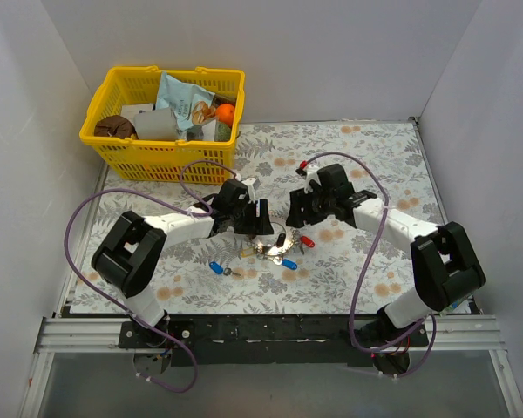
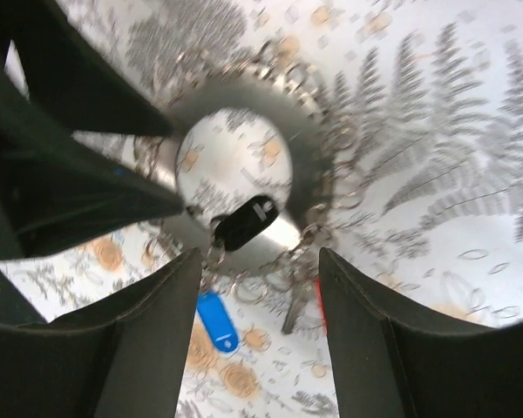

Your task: Put the keys on the keyring

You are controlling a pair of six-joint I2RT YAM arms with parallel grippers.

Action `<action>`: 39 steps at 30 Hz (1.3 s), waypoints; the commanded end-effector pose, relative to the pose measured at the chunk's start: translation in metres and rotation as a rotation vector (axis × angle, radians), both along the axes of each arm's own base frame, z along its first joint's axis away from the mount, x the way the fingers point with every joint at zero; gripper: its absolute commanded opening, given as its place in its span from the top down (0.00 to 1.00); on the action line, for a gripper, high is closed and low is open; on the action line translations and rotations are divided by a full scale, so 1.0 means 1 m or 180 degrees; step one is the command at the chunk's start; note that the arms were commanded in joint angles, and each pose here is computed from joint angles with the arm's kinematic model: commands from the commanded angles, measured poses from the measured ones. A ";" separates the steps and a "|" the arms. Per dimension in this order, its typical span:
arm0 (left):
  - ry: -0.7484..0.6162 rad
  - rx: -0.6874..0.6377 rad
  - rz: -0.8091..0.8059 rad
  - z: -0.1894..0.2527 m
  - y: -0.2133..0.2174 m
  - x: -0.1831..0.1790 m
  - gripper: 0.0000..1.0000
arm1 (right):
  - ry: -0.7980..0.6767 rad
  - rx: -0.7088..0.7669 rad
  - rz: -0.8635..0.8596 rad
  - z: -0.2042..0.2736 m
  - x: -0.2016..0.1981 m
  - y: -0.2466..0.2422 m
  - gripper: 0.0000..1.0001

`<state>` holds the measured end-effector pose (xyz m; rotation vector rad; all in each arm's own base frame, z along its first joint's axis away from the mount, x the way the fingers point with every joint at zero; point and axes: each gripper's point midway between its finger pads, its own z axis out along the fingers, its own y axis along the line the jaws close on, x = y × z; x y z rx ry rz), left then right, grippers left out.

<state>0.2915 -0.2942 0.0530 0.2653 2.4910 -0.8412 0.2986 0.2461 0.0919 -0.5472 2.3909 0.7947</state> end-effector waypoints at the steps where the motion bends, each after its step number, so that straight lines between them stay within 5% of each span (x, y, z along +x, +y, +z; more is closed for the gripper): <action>1: -0.0140 0.0011 -0.0022 0.014 0.004 -0.001 0.38 | -0.0003 -0.0385 0.0213 -0.014 -0.035 -0.001 0.37; 9: -0.0162 0.0050 -0.0004 0.014 0.006 0.000 0.37 | 0.0248 -0.0254 0.0477 -0.027 -0.068 0.026 0.45; 39: -0.0145 0.0034 -0.0001 0.009 0.005 -0.001 0.35 | 0.0587 -0.0395 0.0518 -0.051 -0.069 0.039 0.69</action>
